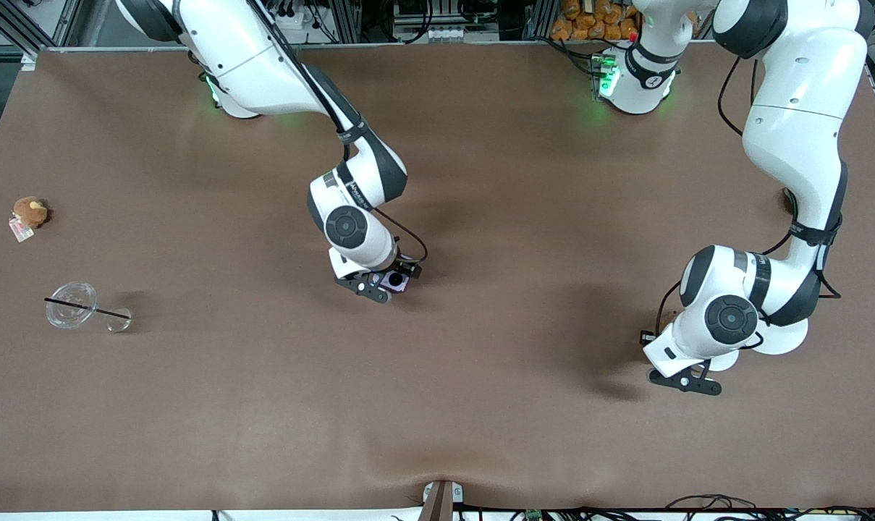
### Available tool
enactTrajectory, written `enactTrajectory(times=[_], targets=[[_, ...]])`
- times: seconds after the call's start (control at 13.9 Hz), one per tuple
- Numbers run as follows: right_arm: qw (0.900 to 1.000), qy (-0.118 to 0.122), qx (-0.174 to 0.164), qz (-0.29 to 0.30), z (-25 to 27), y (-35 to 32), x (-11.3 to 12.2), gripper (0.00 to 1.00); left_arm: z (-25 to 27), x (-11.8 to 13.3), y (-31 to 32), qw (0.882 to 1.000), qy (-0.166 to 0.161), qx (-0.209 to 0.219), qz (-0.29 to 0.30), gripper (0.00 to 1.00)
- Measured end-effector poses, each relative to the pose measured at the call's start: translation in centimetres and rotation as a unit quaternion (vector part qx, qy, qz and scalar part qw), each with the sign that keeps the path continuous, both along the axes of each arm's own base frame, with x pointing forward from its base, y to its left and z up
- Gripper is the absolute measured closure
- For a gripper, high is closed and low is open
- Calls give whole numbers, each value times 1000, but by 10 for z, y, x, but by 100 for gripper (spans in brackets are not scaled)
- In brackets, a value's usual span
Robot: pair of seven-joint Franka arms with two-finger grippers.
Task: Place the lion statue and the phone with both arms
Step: 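Place the lion with the left gripper while the right gripper carries the phone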
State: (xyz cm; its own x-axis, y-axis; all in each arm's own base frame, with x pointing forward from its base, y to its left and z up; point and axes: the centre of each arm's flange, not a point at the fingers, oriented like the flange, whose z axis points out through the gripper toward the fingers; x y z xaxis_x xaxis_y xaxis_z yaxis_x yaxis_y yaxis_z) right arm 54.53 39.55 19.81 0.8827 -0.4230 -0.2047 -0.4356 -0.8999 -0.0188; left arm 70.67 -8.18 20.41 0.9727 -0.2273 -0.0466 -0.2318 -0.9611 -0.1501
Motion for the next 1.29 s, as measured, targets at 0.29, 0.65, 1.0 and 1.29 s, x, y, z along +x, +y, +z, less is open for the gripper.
enactTrajectory(times=[0.29, 0.65, 1.0, 1.29], targets=[[999, 32, -9, 1, 41, -39, 44, 15, 6, 1, -7, 1000, -4, -2, -4, 11], [996, 37, 22, 76, 76, -153, 96, 15, 45, -4, -32, 1000, 4, 12, -17, 0], [992, 30, 35, 115, 89, -293, 127, 15, 84, -13, -60, 999, 9, 28, -33, 0], [987, 27, -4, 157, 87, -359, 133, 15, 151, -25, -86, 998, -1, 37, -44, 0]])
